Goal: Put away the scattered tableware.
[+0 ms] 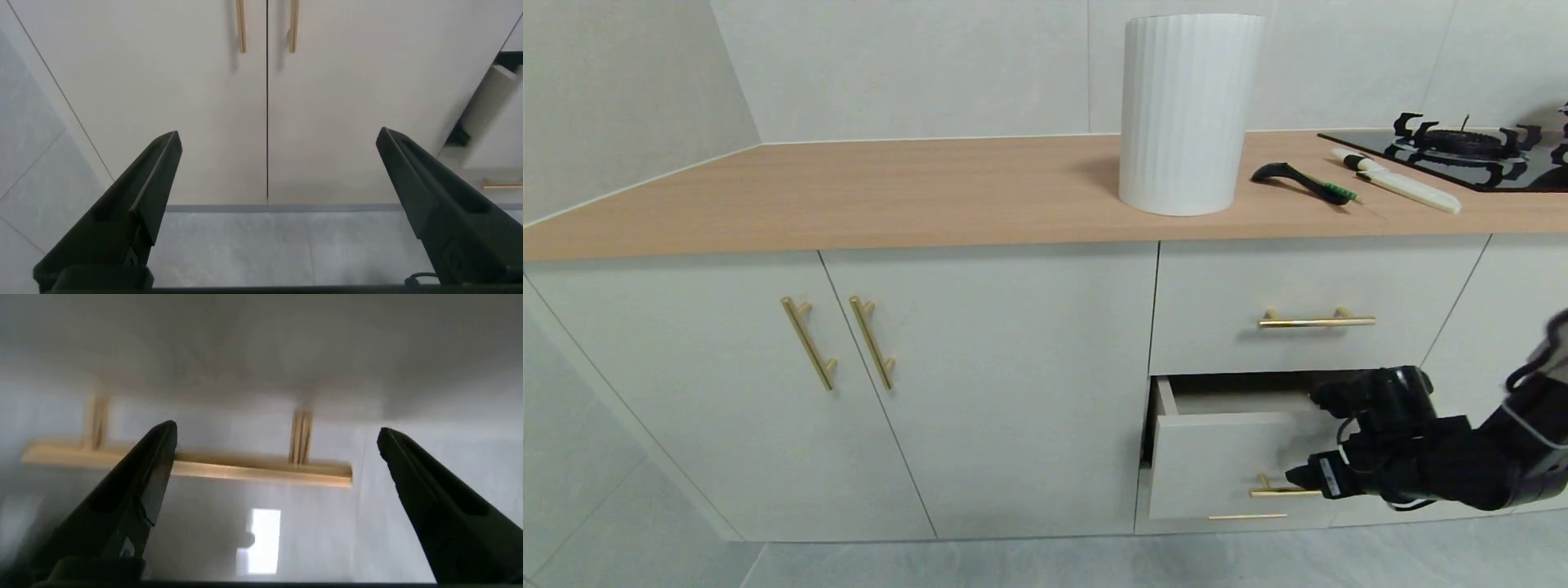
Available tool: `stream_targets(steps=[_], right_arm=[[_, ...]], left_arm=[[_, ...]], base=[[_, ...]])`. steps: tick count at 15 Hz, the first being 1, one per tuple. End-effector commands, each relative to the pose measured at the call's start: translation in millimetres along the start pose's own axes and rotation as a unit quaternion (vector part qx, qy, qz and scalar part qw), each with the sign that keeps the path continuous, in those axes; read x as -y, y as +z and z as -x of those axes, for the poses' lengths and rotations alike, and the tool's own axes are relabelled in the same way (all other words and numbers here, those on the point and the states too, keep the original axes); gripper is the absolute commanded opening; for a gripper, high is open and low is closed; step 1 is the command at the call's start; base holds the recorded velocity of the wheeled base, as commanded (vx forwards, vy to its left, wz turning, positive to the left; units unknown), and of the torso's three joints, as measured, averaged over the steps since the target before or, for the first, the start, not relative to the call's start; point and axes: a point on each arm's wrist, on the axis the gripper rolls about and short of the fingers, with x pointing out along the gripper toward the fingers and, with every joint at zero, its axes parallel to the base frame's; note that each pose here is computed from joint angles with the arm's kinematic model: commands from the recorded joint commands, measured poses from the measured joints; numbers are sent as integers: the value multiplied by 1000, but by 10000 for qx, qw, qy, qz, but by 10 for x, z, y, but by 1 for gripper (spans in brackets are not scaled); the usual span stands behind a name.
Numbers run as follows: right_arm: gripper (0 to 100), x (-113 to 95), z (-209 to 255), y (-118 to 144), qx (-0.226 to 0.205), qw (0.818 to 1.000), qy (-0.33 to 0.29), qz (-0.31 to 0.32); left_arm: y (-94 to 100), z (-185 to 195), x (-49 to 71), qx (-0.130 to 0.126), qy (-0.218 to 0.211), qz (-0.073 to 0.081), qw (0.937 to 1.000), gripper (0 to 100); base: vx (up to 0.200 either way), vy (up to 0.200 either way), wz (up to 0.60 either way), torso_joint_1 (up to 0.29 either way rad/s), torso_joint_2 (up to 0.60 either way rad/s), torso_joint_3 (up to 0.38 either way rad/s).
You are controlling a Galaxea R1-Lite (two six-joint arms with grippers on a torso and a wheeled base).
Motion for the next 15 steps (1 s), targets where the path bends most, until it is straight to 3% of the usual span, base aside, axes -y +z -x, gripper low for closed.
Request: stream_targets(steps=[1,3,6,15], right_arm=[[100,27,1183,360,794,9959,435,56],[100,24,1477,390,1019,9937,457,90],[100,-26,1546,408,1087,9925,536,153],[100,-182,722,448,880,9954,357,-153]], left_arm=[[-1,-1,0,-6,0,1,10000,100],[-1,-1,0,-6,0,1,10000,100],[-1,-1,0,-6,0,1,10000,100],[-1,-1,0,-6,7,1,10000,100]], base=[[0,0,0,0,0,0],[0,0,0,0,0,0],[0,0,0,0,0,0],[0,0,0,0,0,0]])
